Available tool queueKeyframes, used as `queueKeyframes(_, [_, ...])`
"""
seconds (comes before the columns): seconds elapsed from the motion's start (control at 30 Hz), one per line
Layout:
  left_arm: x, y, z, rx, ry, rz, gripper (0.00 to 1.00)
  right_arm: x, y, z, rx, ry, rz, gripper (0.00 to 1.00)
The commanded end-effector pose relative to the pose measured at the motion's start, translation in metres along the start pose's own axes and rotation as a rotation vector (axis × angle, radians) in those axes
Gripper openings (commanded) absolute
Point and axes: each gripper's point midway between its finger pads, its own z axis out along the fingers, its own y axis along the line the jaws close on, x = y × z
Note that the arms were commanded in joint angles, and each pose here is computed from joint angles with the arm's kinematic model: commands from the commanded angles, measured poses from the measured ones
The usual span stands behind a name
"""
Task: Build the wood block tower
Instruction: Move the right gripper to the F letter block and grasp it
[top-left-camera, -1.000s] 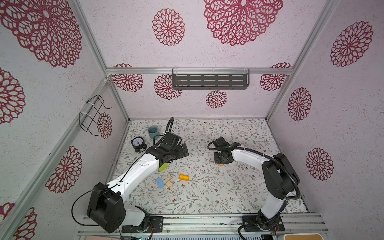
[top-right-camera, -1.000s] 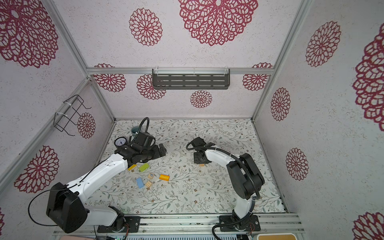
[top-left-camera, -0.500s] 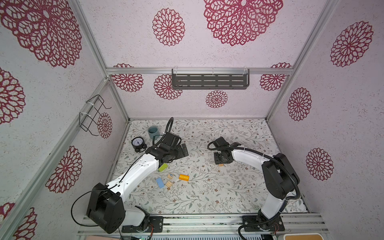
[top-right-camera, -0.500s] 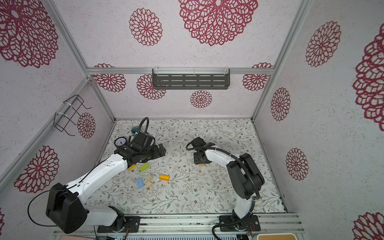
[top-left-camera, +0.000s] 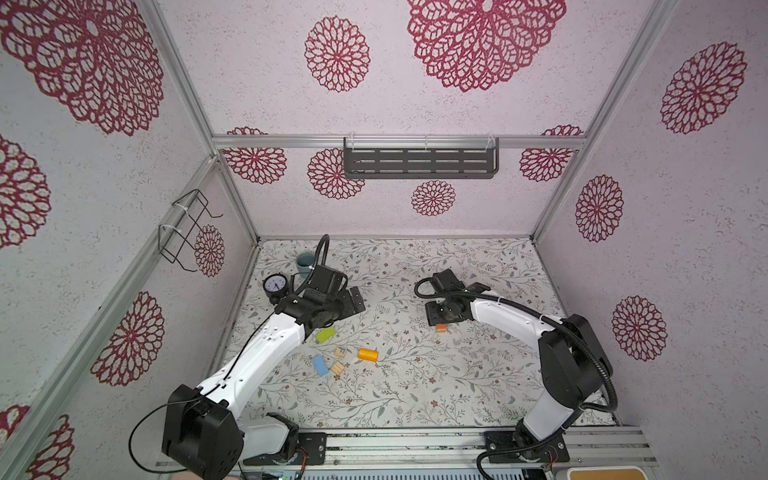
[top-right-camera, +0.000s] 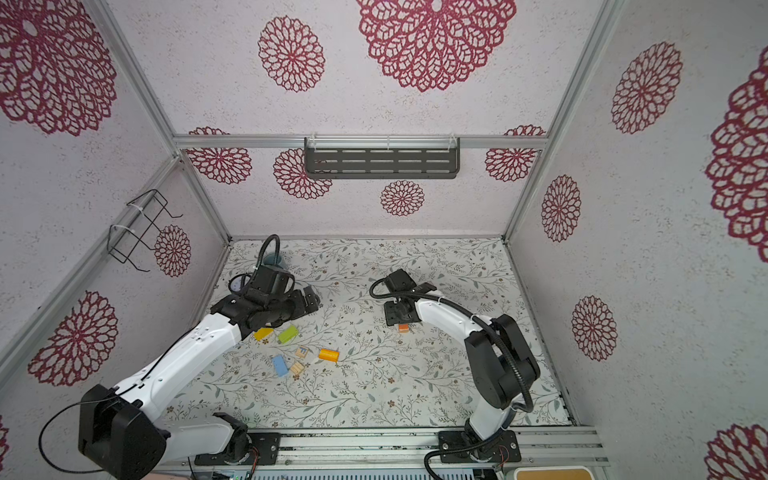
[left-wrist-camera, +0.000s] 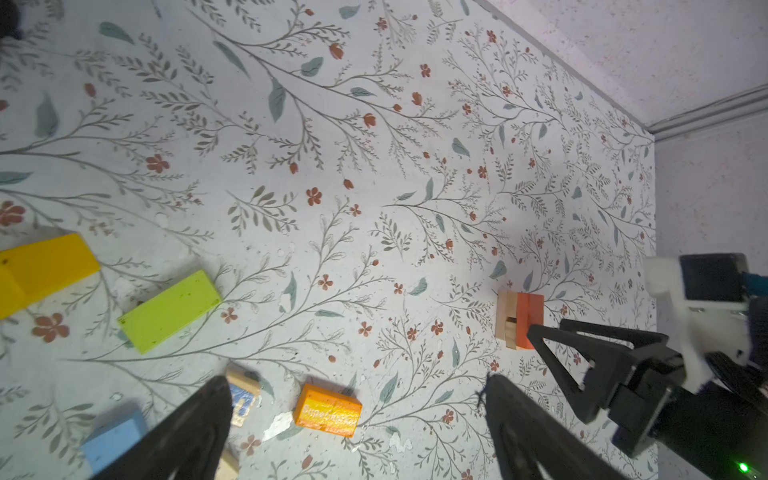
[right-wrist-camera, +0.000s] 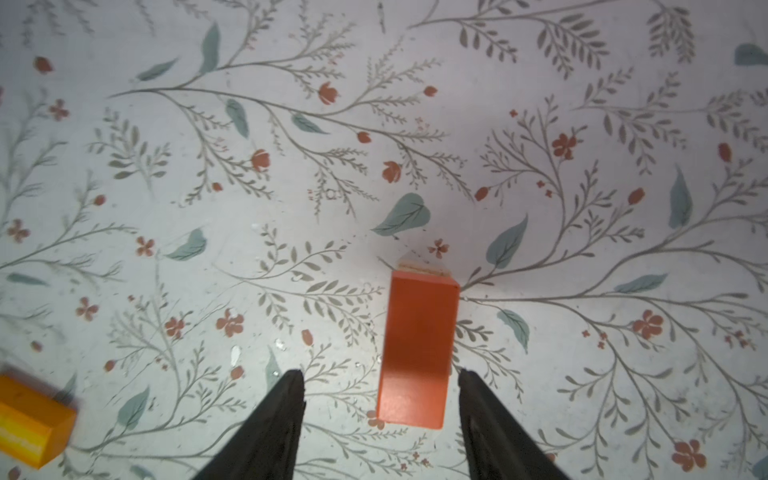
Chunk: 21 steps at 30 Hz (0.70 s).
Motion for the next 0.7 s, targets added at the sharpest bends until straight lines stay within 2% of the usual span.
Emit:
queueKeyframes(0.0, [-0.006, 0.016, -0.019, -0.011, -0.030, -0.052, 0.97, -0.021, 0.019, -0.027, -0.096, -0.064, -0.078, 0.62])
queueKeyframes(0.13, [-0.010, 0.038, -0.034, -0.040, -0.056, -0.098, 0.97, -0.029, 0.039, -0.031, -0.162, -0.081, -0.119, 0.60])
queueKeyframes(0.3, [-0.013, 0.061, -0.053, -0.066, -0.078, -0.146, 0.97, -0.030, 0.077, -0.028, -0.212, -0.074, -0.227, 0.60])
queueKeyframes(0.43, [-0.018, 0.072, -0.072, -0.067, -0.111, -0.170, 1.00, -0.026, 0.110, -0.020, -0.268, -0.052, -0.296, 0.58])
queueKeyframes(0.53, [-0.022, 0.082, -0.087, -0.086, -0.133, -0.184, 0.98, -0.024, 0.136, -0.015, -0.310, -0.046, -0.335, 0.53])
queueKeyframes(0.67, [-0.027, 0.089, -0.101, -0.096, -0.166, -0.187, 1.00, -0.021, 0.173, -0.011, -0.346, -0.064, -0.390, 0.53])
